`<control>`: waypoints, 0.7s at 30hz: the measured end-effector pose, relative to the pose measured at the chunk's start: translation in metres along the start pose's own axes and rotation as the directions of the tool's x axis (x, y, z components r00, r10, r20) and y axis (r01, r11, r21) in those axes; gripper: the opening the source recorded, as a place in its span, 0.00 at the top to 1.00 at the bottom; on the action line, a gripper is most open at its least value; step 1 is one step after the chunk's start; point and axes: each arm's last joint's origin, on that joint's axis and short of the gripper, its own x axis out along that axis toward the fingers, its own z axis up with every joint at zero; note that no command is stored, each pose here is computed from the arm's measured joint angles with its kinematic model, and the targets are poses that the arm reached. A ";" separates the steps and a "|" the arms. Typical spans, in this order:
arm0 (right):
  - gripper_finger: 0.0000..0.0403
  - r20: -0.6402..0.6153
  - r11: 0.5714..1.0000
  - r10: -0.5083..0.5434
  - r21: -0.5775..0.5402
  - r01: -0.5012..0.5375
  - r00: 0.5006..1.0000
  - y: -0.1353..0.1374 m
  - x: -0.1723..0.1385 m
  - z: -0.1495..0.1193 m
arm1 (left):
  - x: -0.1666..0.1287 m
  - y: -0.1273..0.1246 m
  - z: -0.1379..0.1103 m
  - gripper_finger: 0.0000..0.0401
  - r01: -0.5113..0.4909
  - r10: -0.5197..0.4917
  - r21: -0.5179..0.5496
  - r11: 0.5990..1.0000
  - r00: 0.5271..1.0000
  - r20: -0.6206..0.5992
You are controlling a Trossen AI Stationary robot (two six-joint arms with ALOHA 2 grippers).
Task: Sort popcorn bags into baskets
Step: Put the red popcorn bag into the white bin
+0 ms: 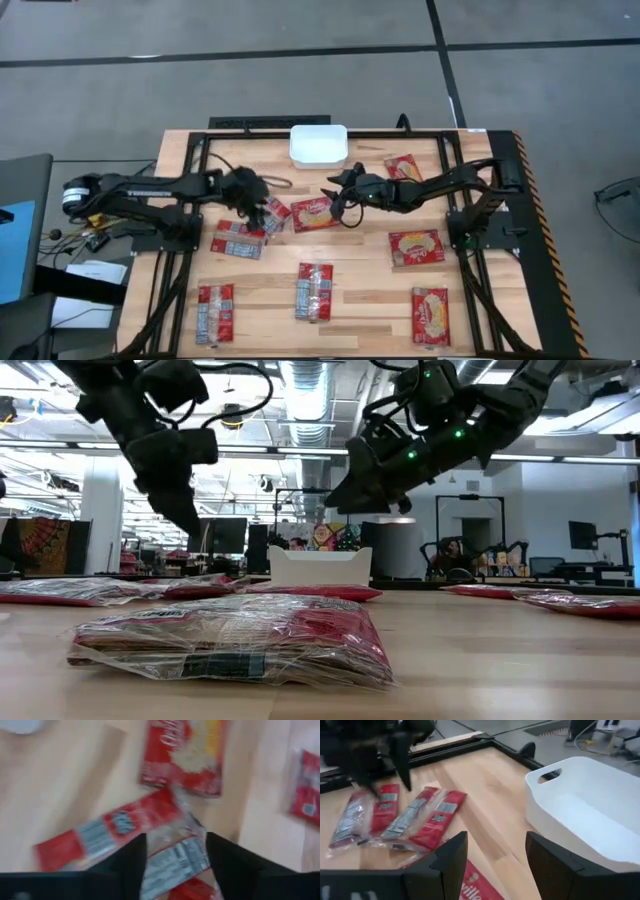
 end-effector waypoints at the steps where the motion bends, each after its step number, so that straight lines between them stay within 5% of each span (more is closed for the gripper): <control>1: 0.44 0.001 1.000 -0.014 -0.001 0.014 1.000 -0.001 -0.002 0.002 | 0.005 -0.005 -0.002 0.45 0.009 -0.009 0.020 1.000 1.000 -0.014; 6: 0.44 -0.004 0.999 -0.034 -0.004 0.034 0.999 -0.002 -0.003 0.003 | 0.026 -0.022 -0.009 0.23 -0.049 0.053 0.088 0.995 0.998 -0.040; 11: 0.44 -0.011 0.999 -0.036 0.018 0.037 0.999 -0.002 -0.003 0.002 | 0.046 -0.030 -0.018 0.14 -0.052 0.060 0.082 0.995 0.994 -0.096; 17: 0.44 -0.011 0.999 -0.033 0.028 0.034 0.999 -0.001 -0.004 0.002 | 0.069 -0.023 -0.028 0.16 -0.215 0.219 0.042 0.976 0.965 -0.146; 21: 0.44 -0.019 0.999 -0.030 0.024 0.030 0.999 0.001 -0.004 0.001 | 0.077 -0.014 -0.032 0.29 -0.254 0.256 0.037 0.967 0.947 -0.193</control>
